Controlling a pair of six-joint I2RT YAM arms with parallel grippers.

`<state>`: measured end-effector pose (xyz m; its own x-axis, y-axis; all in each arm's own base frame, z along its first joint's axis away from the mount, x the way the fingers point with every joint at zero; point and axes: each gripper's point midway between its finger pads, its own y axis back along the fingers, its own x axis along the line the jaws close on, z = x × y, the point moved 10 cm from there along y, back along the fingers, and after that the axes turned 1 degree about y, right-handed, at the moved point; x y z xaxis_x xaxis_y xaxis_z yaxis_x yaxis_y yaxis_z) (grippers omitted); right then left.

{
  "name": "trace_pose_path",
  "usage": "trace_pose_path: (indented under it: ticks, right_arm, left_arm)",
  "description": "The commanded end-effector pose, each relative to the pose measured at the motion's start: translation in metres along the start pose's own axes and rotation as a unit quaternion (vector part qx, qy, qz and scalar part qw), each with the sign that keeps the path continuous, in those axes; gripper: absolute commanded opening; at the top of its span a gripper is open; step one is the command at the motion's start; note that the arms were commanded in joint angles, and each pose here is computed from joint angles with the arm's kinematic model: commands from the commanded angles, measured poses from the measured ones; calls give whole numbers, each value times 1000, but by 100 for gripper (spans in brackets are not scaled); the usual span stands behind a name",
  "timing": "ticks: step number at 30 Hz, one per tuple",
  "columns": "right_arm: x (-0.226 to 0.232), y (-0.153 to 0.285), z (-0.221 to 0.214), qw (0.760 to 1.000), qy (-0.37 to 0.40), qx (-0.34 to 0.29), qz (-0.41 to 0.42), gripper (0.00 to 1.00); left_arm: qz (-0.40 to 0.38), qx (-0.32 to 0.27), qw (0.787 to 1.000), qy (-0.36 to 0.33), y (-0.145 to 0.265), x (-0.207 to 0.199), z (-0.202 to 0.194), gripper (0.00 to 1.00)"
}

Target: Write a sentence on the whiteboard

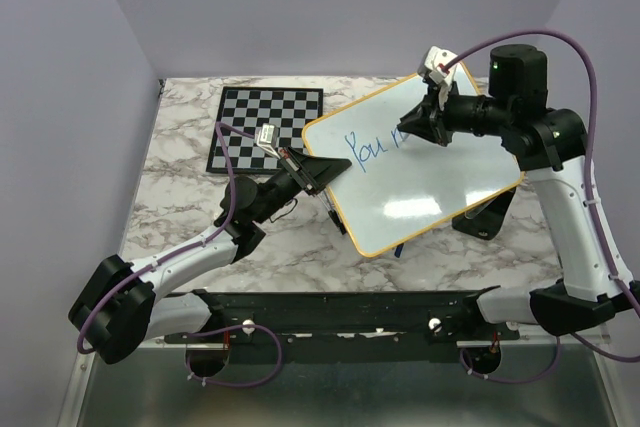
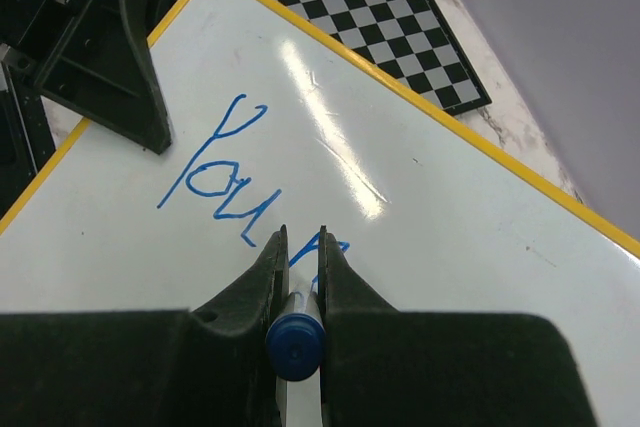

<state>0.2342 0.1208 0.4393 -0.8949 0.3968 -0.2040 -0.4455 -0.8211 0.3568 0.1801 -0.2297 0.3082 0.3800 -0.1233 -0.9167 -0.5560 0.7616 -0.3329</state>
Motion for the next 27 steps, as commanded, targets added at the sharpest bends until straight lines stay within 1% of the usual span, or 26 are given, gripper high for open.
trace_pose_path:
  ticks: [1, 7, 14, 21, 24, 27]
  right_arm:
    - [10, 3, -7, 1000, -4, 16, 23, 0]
    - [0, -4, 3, 1000, -6, 0, 18, 0]
    - [-14, -10, 14, 1000, -6, -14, -9, 0]
    - [-21, -5, 16, 998, -5, -9, -62, 1]
    - [-21, -4, 13, 998, -6, -7, -63, 0]
    - [-15, -2, 9, 999, -7, 1, -48, 0]
  left_arm:
    - [-158, -37, 987, 0, 0, -60, 12, 0]
    - [-158, -37, 987, 0, 1, -60, 12, 0]
    - [-159, -36, 987, -1, 0, -61, 12, 0]
    - [-158, -38, 987, 0, 1, -60, 12, 0]
    - [-159, -37, 987, 0, 2, -60, 12, 0]
    - [-160, -37, 986, 0, 2, -60, 12, 0]
